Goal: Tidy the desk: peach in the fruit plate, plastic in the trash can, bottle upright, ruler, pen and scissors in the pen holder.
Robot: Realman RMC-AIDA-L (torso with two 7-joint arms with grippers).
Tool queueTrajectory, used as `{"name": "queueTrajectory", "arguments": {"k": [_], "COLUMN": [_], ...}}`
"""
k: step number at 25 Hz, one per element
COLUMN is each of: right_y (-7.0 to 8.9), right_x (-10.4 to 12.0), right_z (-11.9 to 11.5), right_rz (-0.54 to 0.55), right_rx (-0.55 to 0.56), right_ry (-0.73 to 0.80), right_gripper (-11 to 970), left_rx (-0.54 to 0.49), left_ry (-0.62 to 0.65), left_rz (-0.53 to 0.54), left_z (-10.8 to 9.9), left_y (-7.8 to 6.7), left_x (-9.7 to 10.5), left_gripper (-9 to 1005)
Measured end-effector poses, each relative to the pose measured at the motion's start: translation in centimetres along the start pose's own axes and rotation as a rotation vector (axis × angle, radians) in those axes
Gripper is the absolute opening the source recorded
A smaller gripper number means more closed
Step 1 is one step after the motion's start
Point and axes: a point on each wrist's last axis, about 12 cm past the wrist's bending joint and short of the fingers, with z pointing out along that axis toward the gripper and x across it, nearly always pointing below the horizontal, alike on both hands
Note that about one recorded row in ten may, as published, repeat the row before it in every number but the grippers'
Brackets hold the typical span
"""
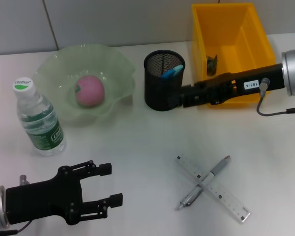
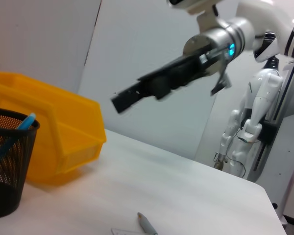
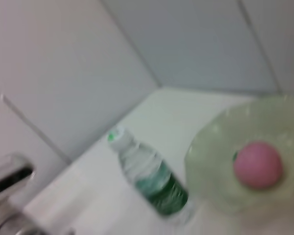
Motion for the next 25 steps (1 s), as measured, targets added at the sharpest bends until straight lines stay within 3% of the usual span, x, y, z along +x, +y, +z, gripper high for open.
{"name": "queueTrajectory", "arguments": {"k": [5,11,15,25], "right_y": [1.4,3.0,3.7,3.5], "right_x": [-2.3,-4.0,-4.5,-3.4], "right_z": [1.2,3.9,6.1,10.8], "right_rz": [0.070,0.091,0.061,0.006], "right_rx": [0.070,0.277,0.358,0.411], "right_ry": [0.278,0.536,0.635,0.740], "right_gripper": [653,820,819,819], "left_rx": [-0.001,-0.001,-0.004,-0.006], "left_ry": [0.006,0.053,0.085,0.112], "left_rz": [-0.004,0.003,0.016,0.035], "left_z": [0.0,-0.2,-0.3,-0.8], "left_y": [0.1,0.1,0.2,0.3], "left_x": [0.0,0.3,0.6,0.6], "left_gripper": [787,786,786,785]}}
